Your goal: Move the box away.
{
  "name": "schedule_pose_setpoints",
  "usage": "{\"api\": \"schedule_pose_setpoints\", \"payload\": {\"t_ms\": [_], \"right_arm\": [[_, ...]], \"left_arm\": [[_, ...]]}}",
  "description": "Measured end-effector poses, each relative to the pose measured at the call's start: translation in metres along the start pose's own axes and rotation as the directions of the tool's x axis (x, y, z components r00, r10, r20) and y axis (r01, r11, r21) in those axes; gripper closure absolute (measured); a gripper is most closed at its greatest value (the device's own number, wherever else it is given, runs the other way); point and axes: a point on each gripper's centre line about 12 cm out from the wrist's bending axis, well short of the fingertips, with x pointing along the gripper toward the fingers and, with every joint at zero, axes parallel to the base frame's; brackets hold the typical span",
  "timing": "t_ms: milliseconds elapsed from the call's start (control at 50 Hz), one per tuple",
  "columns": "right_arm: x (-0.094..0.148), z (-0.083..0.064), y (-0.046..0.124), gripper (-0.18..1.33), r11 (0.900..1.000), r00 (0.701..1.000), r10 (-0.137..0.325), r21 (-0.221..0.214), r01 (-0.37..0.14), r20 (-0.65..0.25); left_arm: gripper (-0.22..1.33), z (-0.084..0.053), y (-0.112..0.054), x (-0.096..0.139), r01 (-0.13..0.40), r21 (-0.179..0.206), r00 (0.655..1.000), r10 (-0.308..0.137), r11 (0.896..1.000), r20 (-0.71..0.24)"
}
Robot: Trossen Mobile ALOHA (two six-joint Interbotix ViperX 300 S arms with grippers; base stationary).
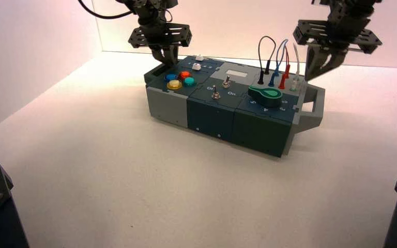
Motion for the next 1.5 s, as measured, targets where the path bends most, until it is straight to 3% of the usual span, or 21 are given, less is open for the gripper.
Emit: {"api": "schedule_pose_setpoints", "payload": {"t_ms": [160,360,800,1240,1500], "right_arm": [[0.003,0.012,0.000,1.29,0.9999,1.000,-0.004,-0.010,0.004,0.006],[0.006,0.012,0.000,1.29,0.9999,1.000,-0.006,-0.012,0.006,-0.004],[-0.011,-0.030,0.000,1.29,0.9998,1.000,-0.005,0.021,0.005,-0.019],[0.006,-0.038,0.003,1.29,0.9997,1.000,-0.005,0.024,0.006,-0.030],[0.017,-0.029,0.002,1.29,0.9998,0.999,-0.014,0.011,0.014,-0.038]], "left_arm": [[1.27,0.007,0.003,0.007,0.000,-0.006,1.000,0.000,1.000,-0.004],[1.27,0.011,0.004,0.009,0.001,-0.006,1.000,-0.001,1.000,-0.003],[1.27,0.011,0.004,0.010,0.002,-0.010,1.000,-0.002,1.000,-0.004],[1.27,0.010,0.005,0.010,0.003,-0.013,1.000,-0.003,1.000,-0.009],[1.27,0.011,0.004,0.011,0.003,-0.013,1.000,-0.003,1.000,-0.009]]}}
